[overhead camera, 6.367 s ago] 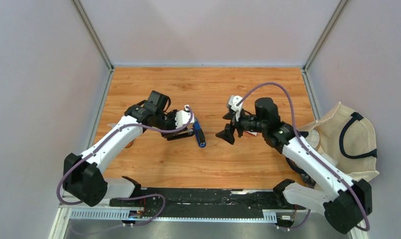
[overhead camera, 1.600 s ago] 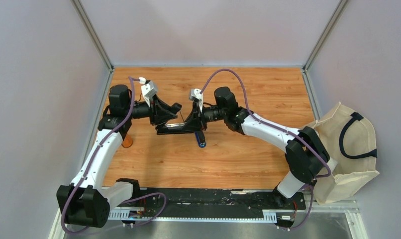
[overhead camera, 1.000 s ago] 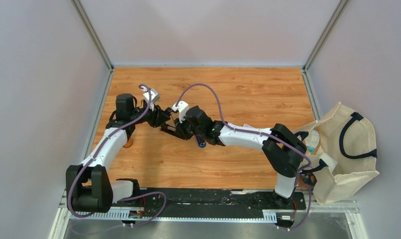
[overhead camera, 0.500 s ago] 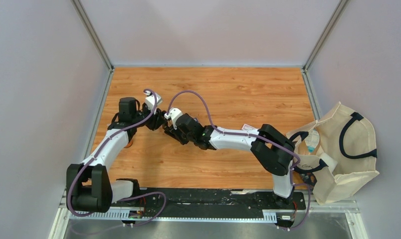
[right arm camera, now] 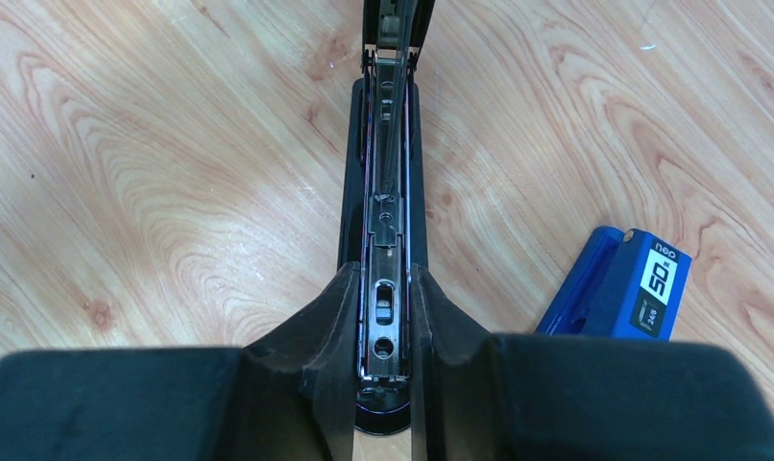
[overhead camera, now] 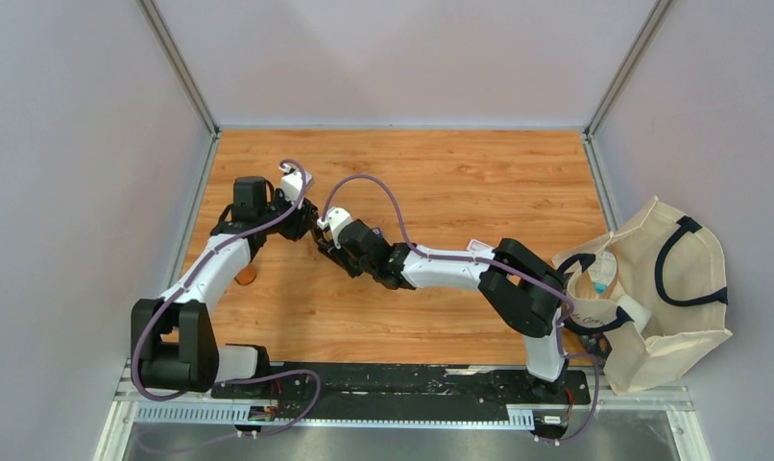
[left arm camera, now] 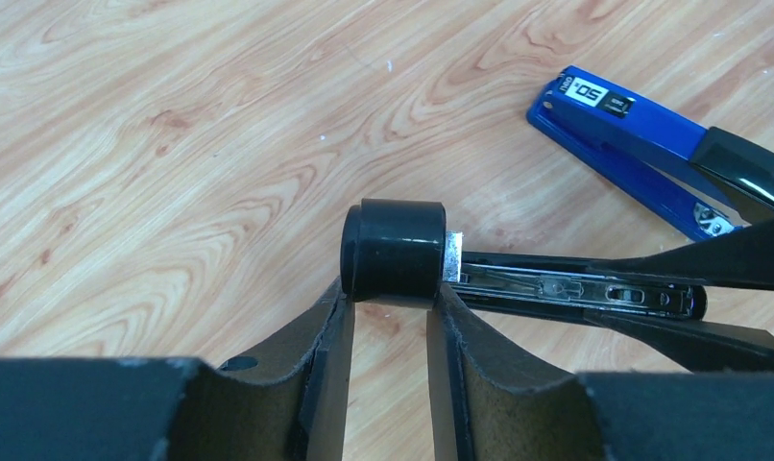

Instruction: Load the staples into the stapler

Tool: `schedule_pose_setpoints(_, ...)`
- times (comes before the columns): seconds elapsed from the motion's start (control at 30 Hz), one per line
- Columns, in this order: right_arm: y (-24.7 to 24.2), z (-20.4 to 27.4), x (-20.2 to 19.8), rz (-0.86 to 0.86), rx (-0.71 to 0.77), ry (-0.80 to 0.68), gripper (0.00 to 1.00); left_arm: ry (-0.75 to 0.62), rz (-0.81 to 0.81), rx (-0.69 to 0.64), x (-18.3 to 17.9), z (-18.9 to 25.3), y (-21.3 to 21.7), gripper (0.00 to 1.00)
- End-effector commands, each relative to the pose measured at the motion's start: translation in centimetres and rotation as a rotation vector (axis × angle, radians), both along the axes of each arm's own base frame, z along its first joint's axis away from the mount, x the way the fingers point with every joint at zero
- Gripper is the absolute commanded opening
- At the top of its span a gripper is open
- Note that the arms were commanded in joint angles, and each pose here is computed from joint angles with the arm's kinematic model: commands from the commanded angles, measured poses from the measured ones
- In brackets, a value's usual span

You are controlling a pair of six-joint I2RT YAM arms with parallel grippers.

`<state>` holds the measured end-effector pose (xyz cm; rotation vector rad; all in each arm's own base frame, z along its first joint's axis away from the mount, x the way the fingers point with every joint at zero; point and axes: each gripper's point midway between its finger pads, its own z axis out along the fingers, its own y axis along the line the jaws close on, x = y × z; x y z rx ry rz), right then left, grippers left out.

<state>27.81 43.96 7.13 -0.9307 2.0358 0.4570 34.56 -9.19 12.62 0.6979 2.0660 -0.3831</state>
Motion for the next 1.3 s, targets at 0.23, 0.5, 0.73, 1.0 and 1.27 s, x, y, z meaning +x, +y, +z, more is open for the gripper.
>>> schedule_pose_setpoints(0.23,-2.2,-6.3,-3.6,0.079,-0.201,0.124,0.0,0.068,0.216,0.172,4.3,-1.4,4.7,0.0)
schedule_pose_setpoints(0.5,-2.3,-7.1,-4.1,0.088,-0.213,0.147,0.0,0.225,0.239,0.222,4.3,-3.9,5.4,0.0)
schedule_pose_setpoints(0.73,-2.3,-7.0,-4.1,0.09,-0.213,0.149,0.0,0.379,0.252,0.243,3.8,-5.3,5.6,0.0)
schedule_pose_setpoints(1.0,-2.3,-7.1,-4.1,0.083,-0.214,0.148,0.0,0.284,0.215,0.141,4.2,-2.2,3.9,0.0)
schedule_pose_setpoints(1.27,-2.4,-7.4,-3.7,0.038,-0.223,0.156,0.0,0.079,0.169,0.071,3.7,4.7,2.9,0.0)
